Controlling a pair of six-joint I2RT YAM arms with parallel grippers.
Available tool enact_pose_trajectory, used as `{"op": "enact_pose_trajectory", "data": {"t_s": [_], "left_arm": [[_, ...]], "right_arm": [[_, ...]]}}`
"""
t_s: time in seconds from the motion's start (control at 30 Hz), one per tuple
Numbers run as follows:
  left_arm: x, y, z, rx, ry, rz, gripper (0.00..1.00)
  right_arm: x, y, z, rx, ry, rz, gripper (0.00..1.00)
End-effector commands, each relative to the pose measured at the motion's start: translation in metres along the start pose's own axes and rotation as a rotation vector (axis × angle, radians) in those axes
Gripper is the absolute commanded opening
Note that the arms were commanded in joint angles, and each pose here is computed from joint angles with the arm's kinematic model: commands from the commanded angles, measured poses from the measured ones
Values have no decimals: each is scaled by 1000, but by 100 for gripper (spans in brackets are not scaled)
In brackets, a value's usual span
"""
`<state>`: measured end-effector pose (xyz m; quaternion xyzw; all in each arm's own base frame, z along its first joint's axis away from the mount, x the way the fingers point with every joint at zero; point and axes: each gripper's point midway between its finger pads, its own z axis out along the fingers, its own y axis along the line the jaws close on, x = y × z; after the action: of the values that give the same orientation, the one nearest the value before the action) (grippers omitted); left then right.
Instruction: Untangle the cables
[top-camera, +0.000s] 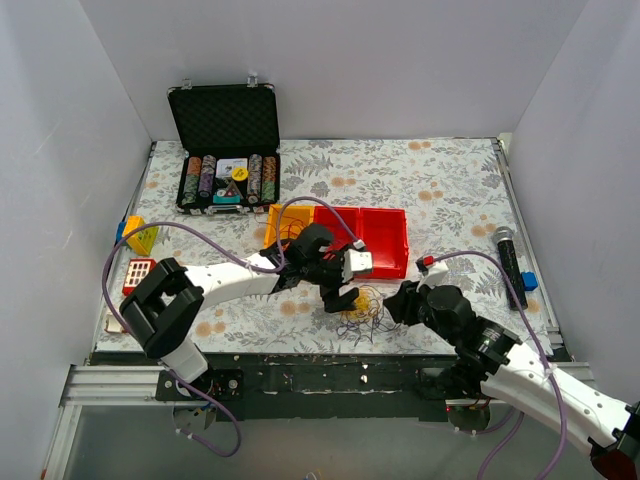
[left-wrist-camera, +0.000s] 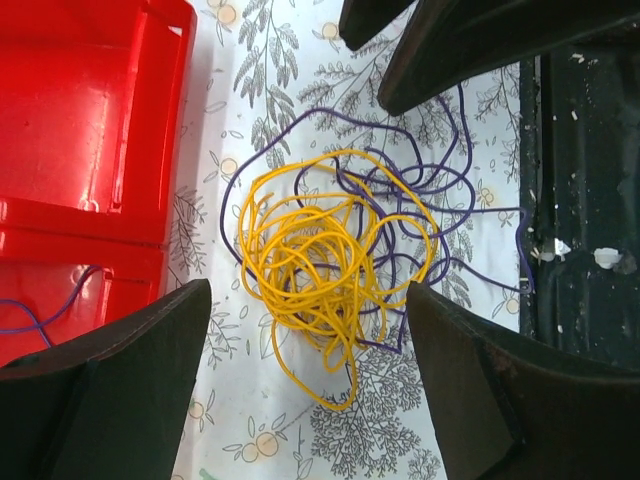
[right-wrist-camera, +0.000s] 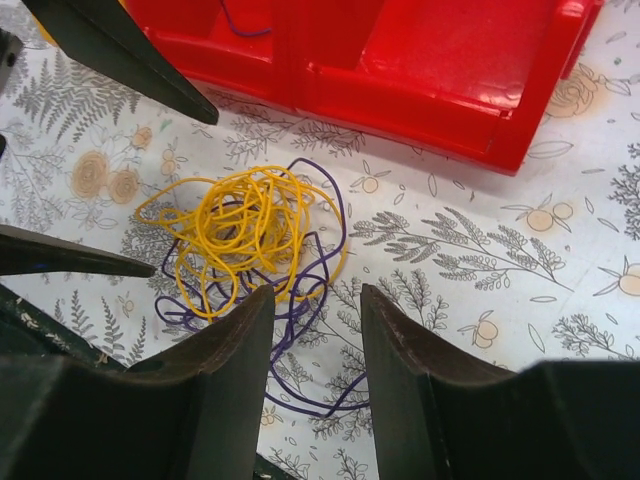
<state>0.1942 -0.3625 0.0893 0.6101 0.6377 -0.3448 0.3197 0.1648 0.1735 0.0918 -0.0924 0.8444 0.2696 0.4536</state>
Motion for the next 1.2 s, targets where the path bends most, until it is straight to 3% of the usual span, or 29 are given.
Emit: {"op": "enact_pose_trajectory", "data": {"t_s": [0.0, 0.23, 0.37, 0.67, 0.97, 1.07, 1.17], "left_arm": [[-46, 0, 2, 12, -112, 97, 80], [-82, -16, 18, 99, -171, 147, 82], [-79, -37, 34, 182, -148, 317, 82], [-47, -27, 54, 221, -80, 803, 78], [-39, -27, 74, 291, -16, 943, 71], [-29, -32, 78, 344, 42, 955, 64], [-25, -40, 77, 368, 49, 1006, 51]], "right_arm": [[-14, -1, -3, 50, -20, 40, 48], [-65, -10, -26, 130, -203, 103, 48], [-95, -16, -47, 190, -283, 125, 47], [-115, -10, -60, 177, -328, 115, 46], [-112, -10, -58, 169, -320, 129, 41], [-111, -9, -58, 168, -317, 126, 40], [-110, -10, -57, 168, -314, 127, 39]]}}
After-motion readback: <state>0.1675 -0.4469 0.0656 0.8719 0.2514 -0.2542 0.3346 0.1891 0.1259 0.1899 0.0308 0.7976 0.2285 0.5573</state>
